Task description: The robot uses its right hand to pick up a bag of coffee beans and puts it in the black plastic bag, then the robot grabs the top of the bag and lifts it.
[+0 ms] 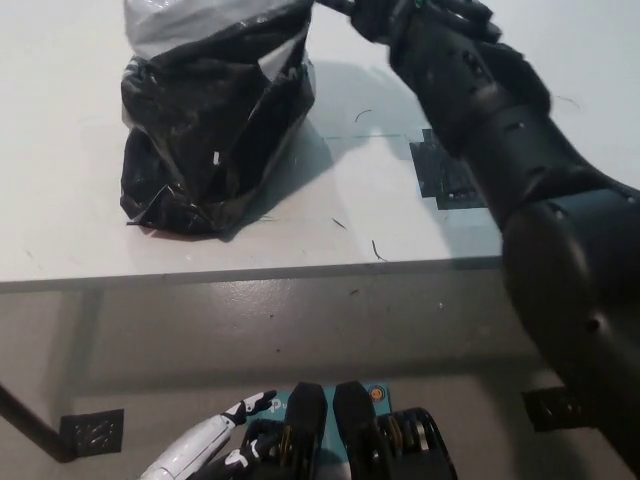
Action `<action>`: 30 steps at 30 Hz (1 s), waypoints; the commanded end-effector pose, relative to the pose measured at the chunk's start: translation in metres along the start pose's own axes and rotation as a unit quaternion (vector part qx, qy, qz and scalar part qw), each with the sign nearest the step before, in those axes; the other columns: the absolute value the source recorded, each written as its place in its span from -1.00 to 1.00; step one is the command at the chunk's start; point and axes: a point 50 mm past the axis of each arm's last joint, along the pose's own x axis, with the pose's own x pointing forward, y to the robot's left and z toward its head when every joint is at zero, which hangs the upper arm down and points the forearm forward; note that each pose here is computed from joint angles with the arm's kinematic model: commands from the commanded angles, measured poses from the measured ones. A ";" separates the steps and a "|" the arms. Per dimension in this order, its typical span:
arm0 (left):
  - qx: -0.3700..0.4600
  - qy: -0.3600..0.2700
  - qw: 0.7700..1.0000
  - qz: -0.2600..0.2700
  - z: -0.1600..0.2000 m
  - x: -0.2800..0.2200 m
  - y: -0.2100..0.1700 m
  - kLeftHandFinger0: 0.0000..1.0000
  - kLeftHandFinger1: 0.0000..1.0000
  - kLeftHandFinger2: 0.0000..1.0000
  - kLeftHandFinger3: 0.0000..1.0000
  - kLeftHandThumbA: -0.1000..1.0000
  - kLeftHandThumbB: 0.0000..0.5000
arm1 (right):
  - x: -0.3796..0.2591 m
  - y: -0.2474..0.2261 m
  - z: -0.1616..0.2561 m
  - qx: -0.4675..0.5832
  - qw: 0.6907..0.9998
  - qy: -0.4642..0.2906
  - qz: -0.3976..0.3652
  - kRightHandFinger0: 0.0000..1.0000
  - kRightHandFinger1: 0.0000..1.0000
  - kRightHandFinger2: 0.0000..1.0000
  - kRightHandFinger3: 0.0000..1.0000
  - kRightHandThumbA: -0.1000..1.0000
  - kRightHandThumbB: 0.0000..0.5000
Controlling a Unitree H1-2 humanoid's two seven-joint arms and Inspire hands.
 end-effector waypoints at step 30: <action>0.008 0.019 1.000 -0.004 -0.007 -0.013 0.002 1.00 1.00 1.00 1.00 1.00 0.02 | -0.235 0.008 0.297 -0.315 0.832 -0.450 0.080 1.00 1.00 1.00 1.00 1.00 0.96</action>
